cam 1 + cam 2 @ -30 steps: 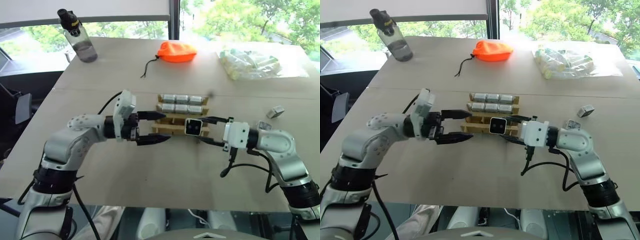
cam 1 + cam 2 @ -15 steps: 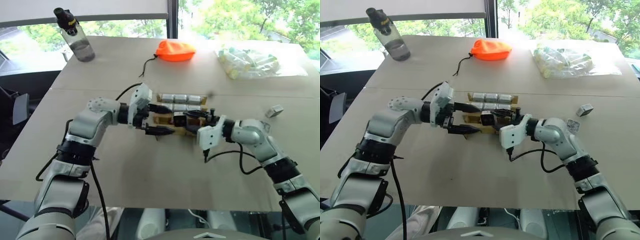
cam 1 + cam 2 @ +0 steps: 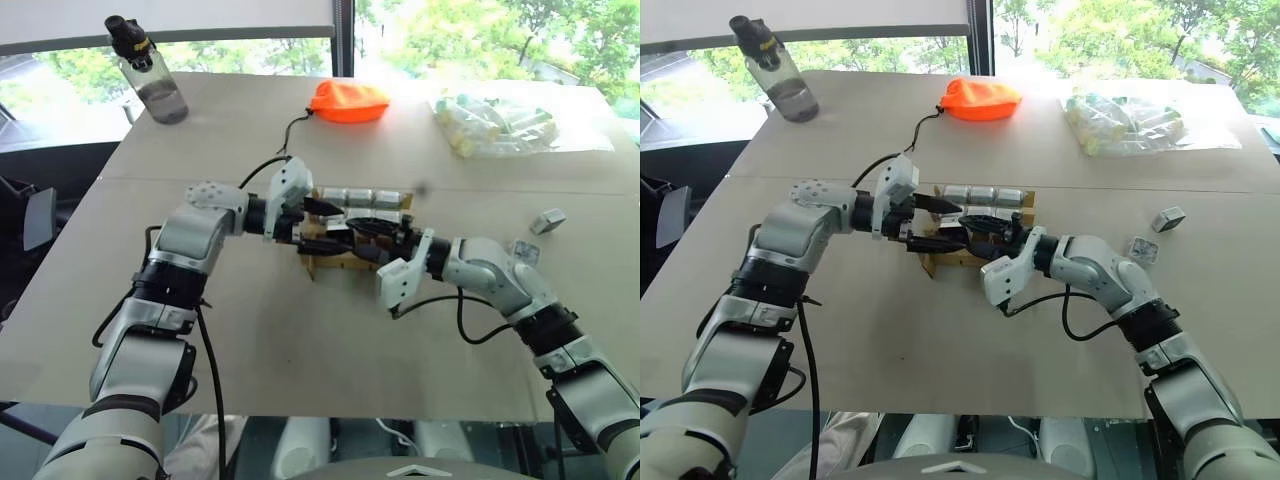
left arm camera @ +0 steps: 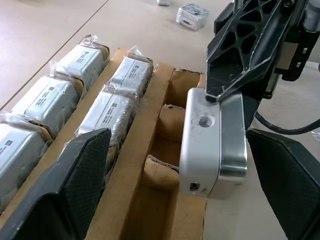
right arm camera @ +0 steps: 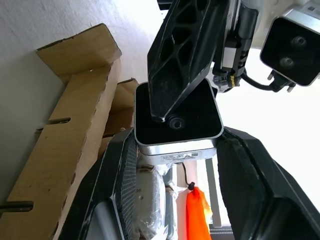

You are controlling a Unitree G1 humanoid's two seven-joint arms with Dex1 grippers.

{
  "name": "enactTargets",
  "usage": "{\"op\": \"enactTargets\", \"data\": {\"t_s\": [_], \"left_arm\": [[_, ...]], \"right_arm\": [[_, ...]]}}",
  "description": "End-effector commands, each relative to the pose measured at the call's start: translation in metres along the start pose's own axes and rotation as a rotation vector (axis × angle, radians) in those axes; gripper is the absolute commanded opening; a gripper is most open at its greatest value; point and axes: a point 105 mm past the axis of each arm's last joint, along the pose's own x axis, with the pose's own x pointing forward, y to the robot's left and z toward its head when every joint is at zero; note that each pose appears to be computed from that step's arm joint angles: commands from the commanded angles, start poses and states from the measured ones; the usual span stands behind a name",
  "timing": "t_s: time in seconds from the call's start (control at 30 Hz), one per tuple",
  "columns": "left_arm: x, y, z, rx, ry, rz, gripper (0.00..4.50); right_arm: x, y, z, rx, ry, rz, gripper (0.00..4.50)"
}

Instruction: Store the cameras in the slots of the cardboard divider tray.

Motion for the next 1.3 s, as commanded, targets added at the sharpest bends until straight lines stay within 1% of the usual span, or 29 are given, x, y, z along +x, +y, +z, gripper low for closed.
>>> {"op": "enactTargets", "data": {"t_s": [0.03, 0.1, 0.13, 0.17, 0.2, 0.23, 0.33, 0.47, 0.57, 0.6, 0.63, 0.67, 0.77, 0.87, 0.97, 1.03, 1.1, 1.13, 1.2, 1.3], "left_arm": [[-0.002, 0.000, 0.012, 0.035, -0.025, -0.014, 4.25], [-0.002, -0.001, 0.013, 0.036, -0.026, -0.024, 3.65], [-0.002, -0.002, 0.013, 0.036, -0.028, -0.030, 3.24], [-0.003, -0.003, 0.014, 0.036, -0.030, -0.041, 2.78], [-0.003, -0.004, 0.015, 0.035, -0.032, -0.049, 2.14], [-0.003, -0.006, 0.015, 0.041, -0.027, -0.063, 2.01], [-0.003, -0.010, 0.015, 0.043, -0.019, -0.091, 0.80], [-0.002, -0.012, 0.016, 0.039, -0.014, -0.119, 0.77], [-0.002, -0.011, 0.016, 0.050, 0.000, -0.133, 0.77], [-0.002, -0.011, 0.016, 0.053, 0.001, -0.132, 0.77], [-0.003, -0.009, 0.016, 0.058, 0.000, -0.128, 0.77], [-0.003, -0.008, 0.018, 0.065, -0.003, -0.126, 0.77], [-0.007, -0.004, 0.022, 0.081, -0.013, -0.123, 0.77], [-0.010, -0.001, 0.022, 0.113, -0.006, -0.112, 0.77], [-0.014, 0.000, 0.018, 0.158, 0.022, -0.121, 0.77], [-0.016, 0.001, 0.019, 0.181, 0.021, -0.118, 0.77], [-0.017, 0.003, 0.019, 0.203, 0.022, -0.112, 0.77], [-0.017, 0.004, 0.016, 0.228, 0.033, -0.111, 0.77], [-0.018, 0.007, 0.009, 0.270, 0.065, -0.104, 0.77], [-0.015, 0.010, 0.001, 0.302, 0.074, -0.105, 0.77]], "right_arm": [[0.002, -0.013, 0.006, -0.042, -0.036, -0.039, 1.73], [0.002, -0.011, 0.005, -0.042, -0.036, -0.034, 1.73], [0.002, -0.011, 0.005, -0.042, -0.035, -0.030, 1.73], [0.001, -0.009, 0.005, -0.042, -0.034, -0.026, 1.73], [0.001, -0.009, 0.004, -0.042, -0.033, -0.023, 1.73], [0.002, -0.008, 0.004, -0.044, -0.034, -0.019, 1.73], [0.002, -0.004, 0.006, -0.049, -0.041, 0.001, 1.73], [0.001, 0.005, 0.006, -0.035, -0.046, 0.040, 1.73], [-0.001, 0.009, 0.007, 0.023, -0.039, 0.053, 1.73], [-0.002, 0.009, 0.007, 0.044, -0.033, 0.051, 2.78], [-0.003, 0.008, 0.007, 0.111, -0.031, 0.028, 3.20], [-0.006, 0.007, 0.008, 0.192, -0.035, 0.003, 3.52], [-0.018, 0.003, 0.012, 0.352, -0.041, -0.037, 4.50], [-0.033, 0.005, 0.018, 0.474, -0.043, -0.036, 4.50], [-0.053, 0.013, 0.027, 0.688, -0.041, -0.045, 4.50], [-0.070, 0.014, 0.034, 0.900, -0.040, -0.090, 4.50], [-0.080, 0.015, 0.040, 1.028, -0.040, -0.103, 4.50], [-0.087, 0.017, 0.042, 1.090, -0.032, -0.108, 4.50], [-0.106, 0.023, 0.041, 1.217, 0.003, -0.171, 4.50], [-0.129, 0.034, 0.037, 1.324, 0.067, -0.260, 4.50]]}}
